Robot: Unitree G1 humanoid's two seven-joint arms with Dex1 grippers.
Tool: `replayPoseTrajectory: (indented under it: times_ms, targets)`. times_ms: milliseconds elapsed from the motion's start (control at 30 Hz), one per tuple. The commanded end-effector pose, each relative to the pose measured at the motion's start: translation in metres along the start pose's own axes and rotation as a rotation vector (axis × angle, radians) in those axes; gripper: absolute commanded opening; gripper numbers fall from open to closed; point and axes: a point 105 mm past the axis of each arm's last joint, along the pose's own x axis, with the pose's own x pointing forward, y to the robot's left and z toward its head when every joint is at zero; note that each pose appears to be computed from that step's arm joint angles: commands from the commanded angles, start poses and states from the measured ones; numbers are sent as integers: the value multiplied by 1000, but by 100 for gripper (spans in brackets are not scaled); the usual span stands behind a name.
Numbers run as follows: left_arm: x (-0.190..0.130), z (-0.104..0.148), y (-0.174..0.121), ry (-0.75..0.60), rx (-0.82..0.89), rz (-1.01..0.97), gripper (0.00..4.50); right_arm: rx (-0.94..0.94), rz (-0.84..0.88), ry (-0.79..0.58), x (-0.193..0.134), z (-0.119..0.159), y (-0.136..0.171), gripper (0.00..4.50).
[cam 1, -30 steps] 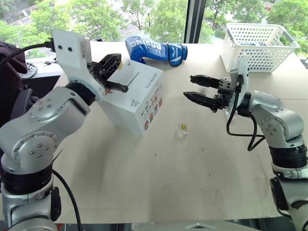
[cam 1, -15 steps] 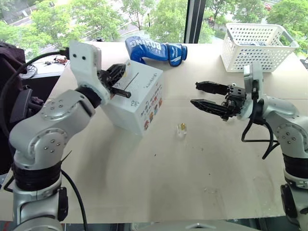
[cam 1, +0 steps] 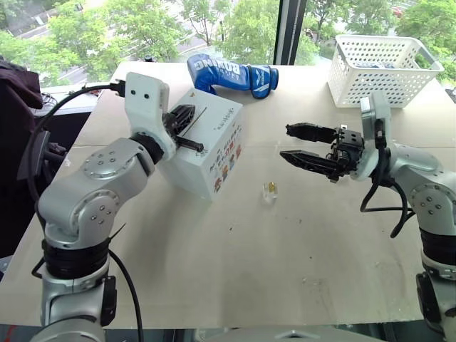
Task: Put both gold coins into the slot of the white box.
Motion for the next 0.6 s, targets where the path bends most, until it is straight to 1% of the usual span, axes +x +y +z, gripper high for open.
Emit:
replayPoseTrajectory:
  times_ms: [33, 233, 500, 533, 600]
  targets:
    - [1, -6, -7, 25, 9, -15, 0, -62, 22, -25, -2, 13, 6, 346]
    - [2, -11, -15, 37, 8, -40, 0, -64, 27, -25, -2, 13, 6, 346]
    - [2, -13, -17, 33, -3, -51, 0, -60, 26, -15, -3, 11, 6, 346]
    - [2, -13, -17, 28, -14, -57, 54, -61, 25, -12, -3, 11, 6, 350]
    - [3, -9, -17, 9, -7, -62, 96, -62, 20, -11, -4, 10, 5, 350]
